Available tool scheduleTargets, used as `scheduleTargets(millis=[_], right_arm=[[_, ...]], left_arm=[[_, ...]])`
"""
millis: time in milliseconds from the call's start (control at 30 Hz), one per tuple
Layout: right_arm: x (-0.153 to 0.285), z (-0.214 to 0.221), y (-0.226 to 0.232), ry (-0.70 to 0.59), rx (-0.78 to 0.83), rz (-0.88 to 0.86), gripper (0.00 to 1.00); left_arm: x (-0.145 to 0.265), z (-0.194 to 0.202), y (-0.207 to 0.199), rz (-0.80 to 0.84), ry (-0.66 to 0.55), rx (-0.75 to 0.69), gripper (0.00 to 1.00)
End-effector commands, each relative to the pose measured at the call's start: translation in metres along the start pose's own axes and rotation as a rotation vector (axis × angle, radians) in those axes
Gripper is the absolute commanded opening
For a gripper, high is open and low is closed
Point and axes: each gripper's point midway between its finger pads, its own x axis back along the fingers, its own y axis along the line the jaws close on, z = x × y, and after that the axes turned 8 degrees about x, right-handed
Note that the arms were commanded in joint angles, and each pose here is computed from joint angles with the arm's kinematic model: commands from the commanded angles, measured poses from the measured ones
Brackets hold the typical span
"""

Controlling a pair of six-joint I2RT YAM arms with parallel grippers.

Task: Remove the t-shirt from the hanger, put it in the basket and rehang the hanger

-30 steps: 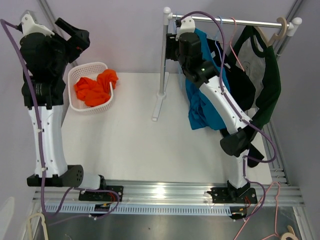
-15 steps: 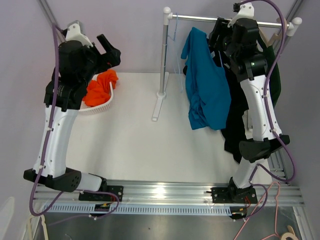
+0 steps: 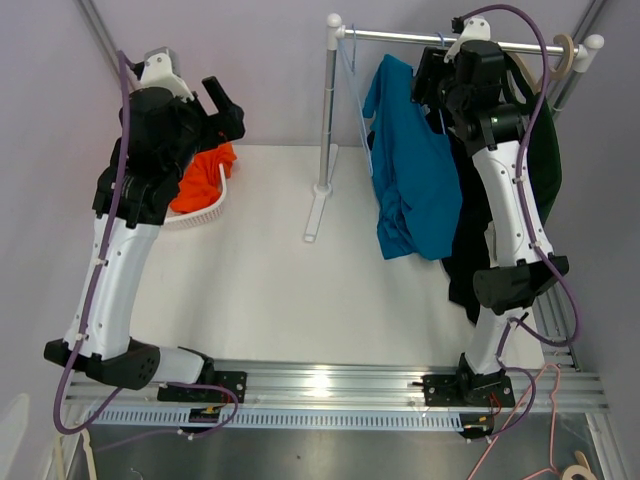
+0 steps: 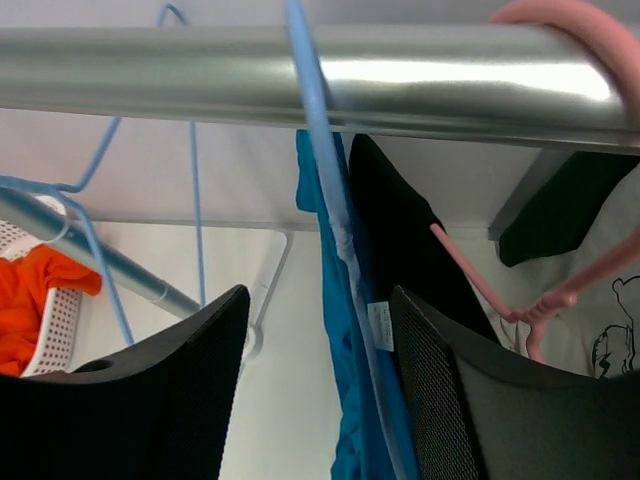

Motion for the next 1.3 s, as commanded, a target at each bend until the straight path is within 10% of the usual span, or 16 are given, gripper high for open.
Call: scheduleTargets(millis=[0, 133, 267, 700, 1067, 1267], right_arm=[[0.0, -0.021, -0.005, -0.068, 0.029, 0.0, 0.63], [-0.009, -0.02, -0.011, -0.078, 0.027, -0.024, 0.6], [-0.019, -0.029, -0.015, -0.126, 0.035, -0.008, 0.0], [0.041, -0.112, 0.006, -0.354, 0.037, -0.06, 0.0], [0.091, -0.032, 0.001, -0.12, -0.239, 0.162, 0.0], [0.174, -0.006, 0.019, -0.259, -0.427, 0.313, 0.0]], left_arm=[[0.01, -0.013, -0.005, 0.021, -0.052, -0.027, 1.0], [0.01, -0.012, -0.004, 0.014, -0.057, -0.041, 1.0], [0.008, -0.011, -0.01, 0.033, -0.062, -0.064, 0.99], [0.059, 0.023, -0.109, 0.421, -0.133, -0.305, 1.0], [0.149, 0.141, -0.197, 0.947, -0.19, -0.378, 1.0], [0.2, 0.204, -0.19, 1.1, -0.225, -0.356, 1.0]])
